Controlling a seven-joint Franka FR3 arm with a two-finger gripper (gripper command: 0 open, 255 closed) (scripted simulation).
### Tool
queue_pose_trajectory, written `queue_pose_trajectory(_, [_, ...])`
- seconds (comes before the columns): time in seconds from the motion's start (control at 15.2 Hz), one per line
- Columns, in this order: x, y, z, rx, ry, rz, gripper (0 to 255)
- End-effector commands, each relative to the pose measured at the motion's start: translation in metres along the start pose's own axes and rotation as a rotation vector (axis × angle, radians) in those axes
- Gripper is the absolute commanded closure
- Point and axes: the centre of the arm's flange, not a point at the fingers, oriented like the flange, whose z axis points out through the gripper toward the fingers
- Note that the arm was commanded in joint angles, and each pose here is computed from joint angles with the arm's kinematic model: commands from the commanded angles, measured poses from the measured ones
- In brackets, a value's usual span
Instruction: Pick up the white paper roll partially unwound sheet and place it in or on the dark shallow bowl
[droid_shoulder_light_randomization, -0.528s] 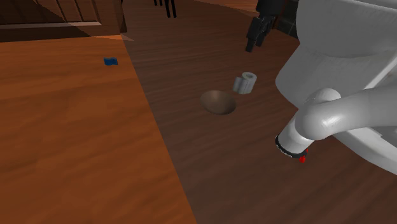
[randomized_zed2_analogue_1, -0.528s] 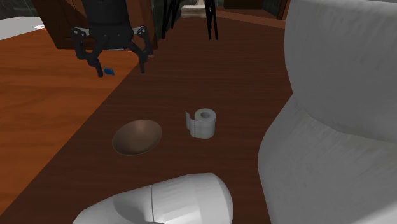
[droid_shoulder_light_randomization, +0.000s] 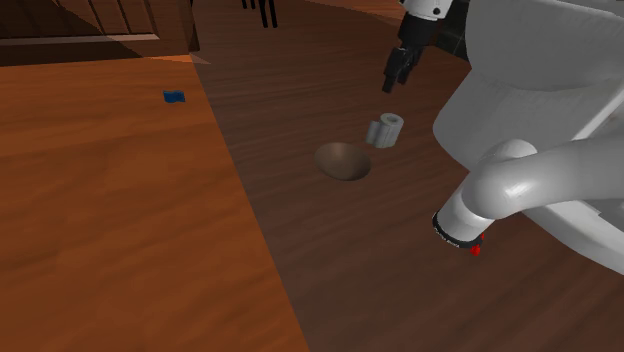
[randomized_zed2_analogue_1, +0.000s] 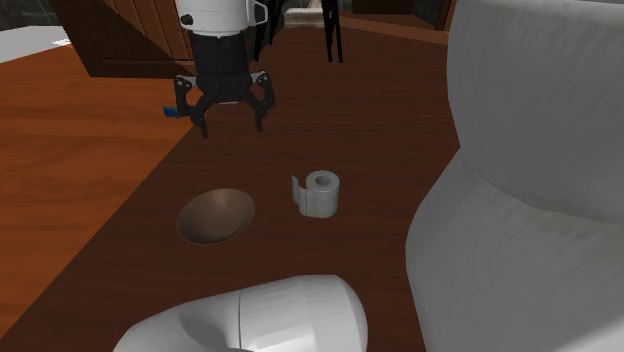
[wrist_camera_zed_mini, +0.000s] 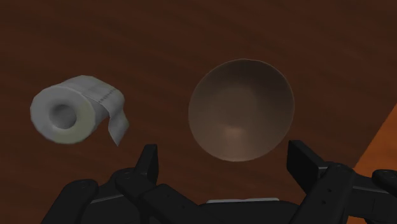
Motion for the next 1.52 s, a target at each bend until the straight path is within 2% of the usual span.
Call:
queue_pose_trajectory(0.0, [0.001, 0.021, 0.019, -0.005, 0.013, 0.008, 0])
queue_pose_trajectory(1.19, [0.032, 0.197, 0.162, -0.039, 0.111, 0.089, 0])
queue_pose_trajectory(1.45, [0.034, 0.198, 0.183, -0.039, 0.111, 0.089, 0])
